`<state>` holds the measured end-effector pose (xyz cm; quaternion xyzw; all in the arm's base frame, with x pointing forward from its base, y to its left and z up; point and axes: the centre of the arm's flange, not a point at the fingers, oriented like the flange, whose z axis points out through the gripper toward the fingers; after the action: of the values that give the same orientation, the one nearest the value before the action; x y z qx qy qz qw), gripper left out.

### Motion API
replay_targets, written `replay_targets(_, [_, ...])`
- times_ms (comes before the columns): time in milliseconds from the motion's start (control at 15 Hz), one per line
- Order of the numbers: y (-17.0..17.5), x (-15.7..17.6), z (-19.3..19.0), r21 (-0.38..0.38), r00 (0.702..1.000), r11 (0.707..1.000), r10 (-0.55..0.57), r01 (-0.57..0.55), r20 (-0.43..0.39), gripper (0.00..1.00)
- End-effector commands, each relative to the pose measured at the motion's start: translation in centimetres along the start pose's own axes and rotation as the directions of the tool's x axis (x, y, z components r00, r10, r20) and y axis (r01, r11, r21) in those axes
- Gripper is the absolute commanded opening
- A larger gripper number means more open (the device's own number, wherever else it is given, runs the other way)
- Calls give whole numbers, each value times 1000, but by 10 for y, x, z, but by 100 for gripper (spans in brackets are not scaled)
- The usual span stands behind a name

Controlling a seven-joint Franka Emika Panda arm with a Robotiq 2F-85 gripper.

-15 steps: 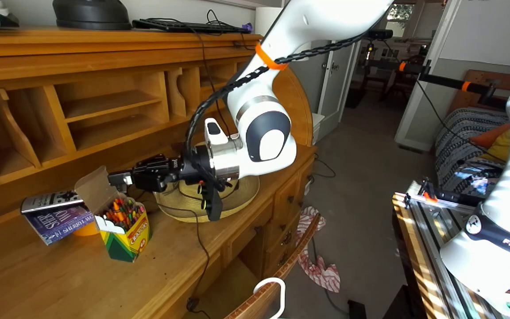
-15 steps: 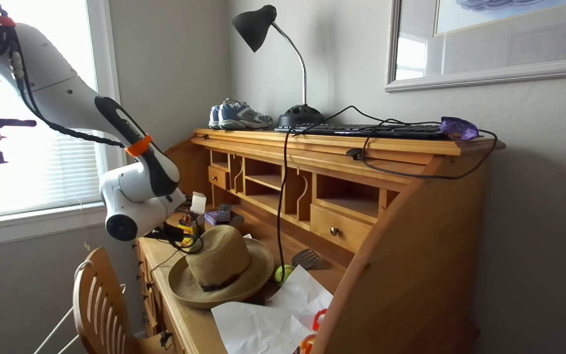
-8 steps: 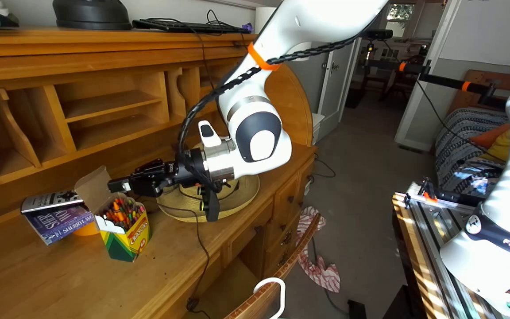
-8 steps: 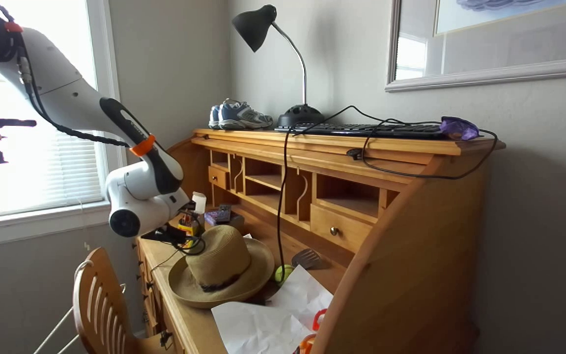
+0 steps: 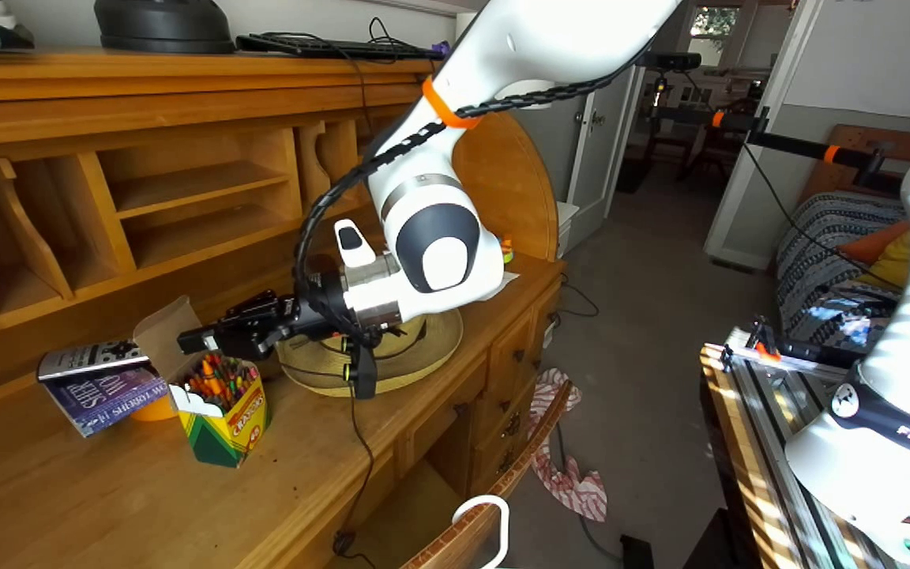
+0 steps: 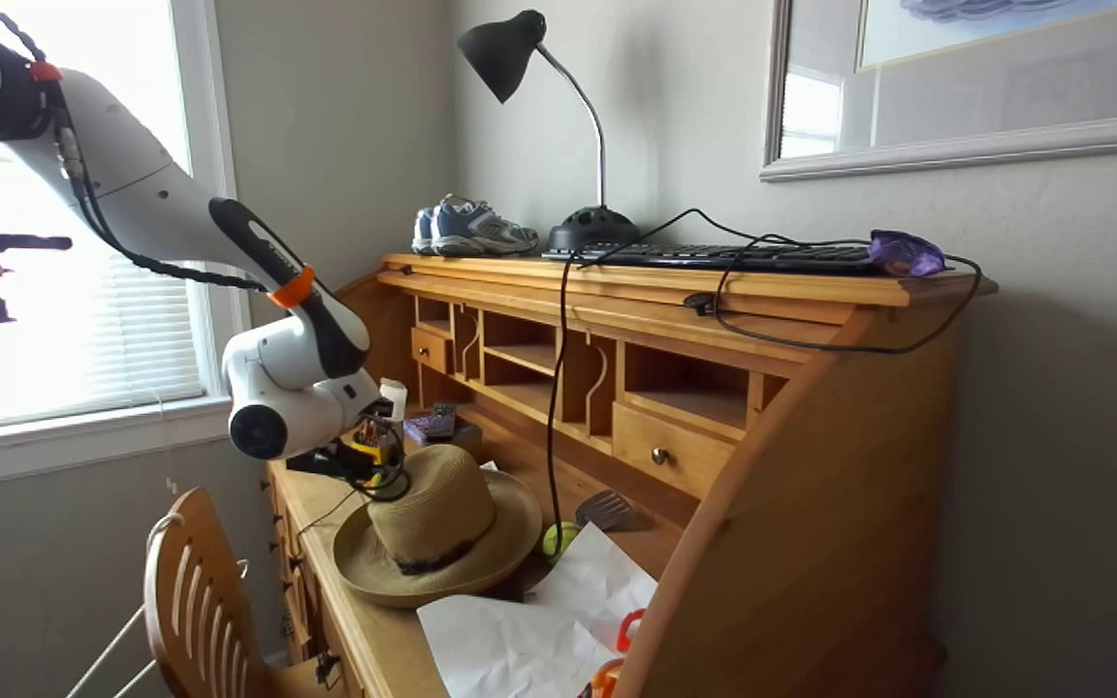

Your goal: Put the crayon in the crayon box

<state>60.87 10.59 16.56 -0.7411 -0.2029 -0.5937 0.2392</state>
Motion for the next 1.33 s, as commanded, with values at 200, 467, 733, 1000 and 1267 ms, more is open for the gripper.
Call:
replay_targets(200, [4, -14, 14, -29, 997, 999, 33, -31, 70, 0])
replay_targets(467, [3, -21, 14, -28, 994, 999, 45, -42, 100, 0])
replay_targets(733, [2, -24, 14, -31, 992, 999, 44, -41, 114, 0])
replay_targets(1000, [2, -23, 12, -36, 993, 998, 47, -43, 112, 0])
replay_targets(1267, [0, -8, 4, -16, 998, 998, 54, -53, 36, 0])
